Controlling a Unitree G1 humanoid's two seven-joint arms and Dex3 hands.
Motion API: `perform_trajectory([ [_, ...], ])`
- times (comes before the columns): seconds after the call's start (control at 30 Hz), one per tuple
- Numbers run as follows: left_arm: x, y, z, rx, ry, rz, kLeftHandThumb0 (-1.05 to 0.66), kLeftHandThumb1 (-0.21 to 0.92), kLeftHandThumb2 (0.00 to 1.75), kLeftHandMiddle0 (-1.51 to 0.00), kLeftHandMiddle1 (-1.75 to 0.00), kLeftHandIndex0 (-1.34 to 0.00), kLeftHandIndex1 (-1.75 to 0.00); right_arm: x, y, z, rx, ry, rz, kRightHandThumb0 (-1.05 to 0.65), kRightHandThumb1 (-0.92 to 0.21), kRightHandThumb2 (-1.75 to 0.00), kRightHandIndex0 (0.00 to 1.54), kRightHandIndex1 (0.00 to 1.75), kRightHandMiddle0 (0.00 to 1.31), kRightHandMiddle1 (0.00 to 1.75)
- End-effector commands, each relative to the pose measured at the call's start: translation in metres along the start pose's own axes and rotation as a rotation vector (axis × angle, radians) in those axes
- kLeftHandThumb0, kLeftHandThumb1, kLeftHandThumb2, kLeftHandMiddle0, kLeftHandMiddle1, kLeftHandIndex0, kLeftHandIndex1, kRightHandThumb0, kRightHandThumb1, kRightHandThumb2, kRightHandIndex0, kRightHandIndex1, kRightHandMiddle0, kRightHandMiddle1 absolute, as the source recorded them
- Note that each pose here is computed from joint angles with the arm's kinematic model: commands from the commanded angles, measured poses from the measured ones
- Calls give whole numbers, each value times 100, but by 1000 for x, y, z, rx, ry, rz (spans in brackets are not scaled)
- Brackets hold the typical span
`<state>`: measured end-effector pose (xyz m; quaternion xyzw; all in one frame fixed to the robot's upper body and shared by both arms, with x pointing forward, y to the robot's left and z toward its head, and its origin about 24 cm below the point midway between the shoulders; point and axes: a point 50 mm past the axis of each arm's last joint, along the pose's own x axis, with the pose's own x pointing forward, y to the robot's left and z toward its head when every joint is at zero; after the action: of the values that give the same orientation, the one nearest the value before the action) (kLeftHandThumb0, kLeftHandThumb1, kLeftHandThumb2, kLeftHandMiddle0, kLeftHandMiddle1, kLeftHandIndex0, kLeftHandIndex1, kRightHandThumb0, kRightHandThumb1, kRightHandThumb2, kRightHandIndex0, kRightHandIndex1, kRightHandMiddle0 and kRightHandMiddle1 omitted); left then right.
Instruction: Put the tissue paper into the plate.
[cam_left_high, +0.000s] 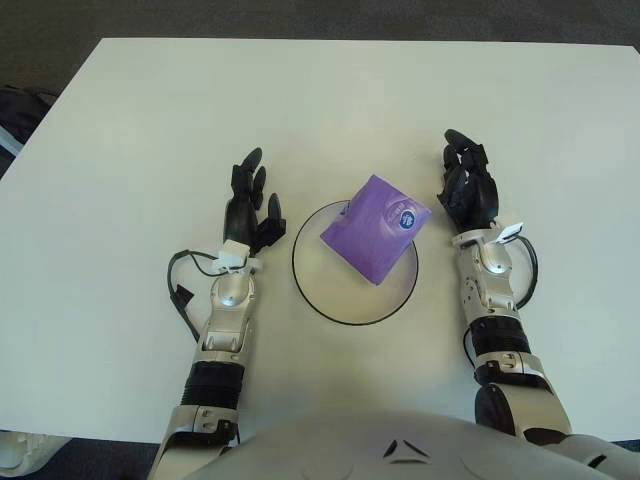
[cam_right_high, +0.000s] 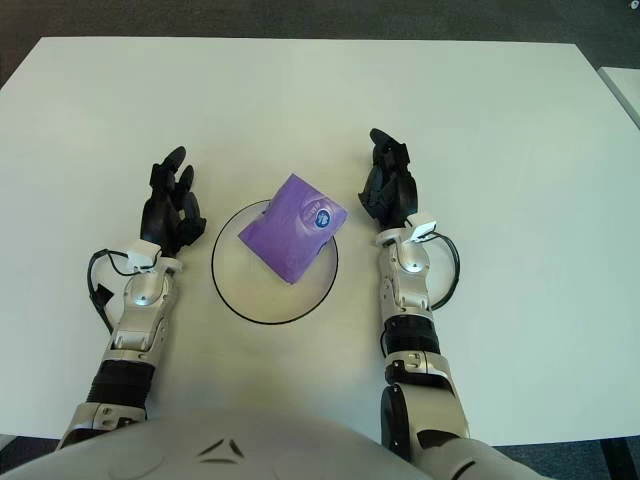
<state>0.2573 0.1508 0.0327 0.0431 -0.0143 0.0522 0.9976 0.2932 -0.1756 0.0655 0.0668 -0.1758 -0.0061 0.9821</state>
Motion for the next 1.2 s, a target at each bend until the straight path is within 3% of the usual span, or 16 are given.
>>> perform_trajectory([
  [0.0, -16, 2, -29, 14, 155, -6, -77, 92, 77, -35, -2, 0, -64, -27, -6, -22, -5, 120, -43, -63, -92, -87, 34, 4, 0, 73],
  [0.73, -16, 2, -28, 14, 151, -8, -76, 92, 76, -35, -2, 0, -63, -64, 1, -34, -6, 190, -53, -57, -92, -83, 39, 6, 0, 85],
  [1.17, -16, 0, -28, 18, 154, -13, -77, 92, 77, -35, -1, 0, -63, -73, 4, -38, -21, 254, -51, -52, -92, -82, 42, 7, 0, 90],
])
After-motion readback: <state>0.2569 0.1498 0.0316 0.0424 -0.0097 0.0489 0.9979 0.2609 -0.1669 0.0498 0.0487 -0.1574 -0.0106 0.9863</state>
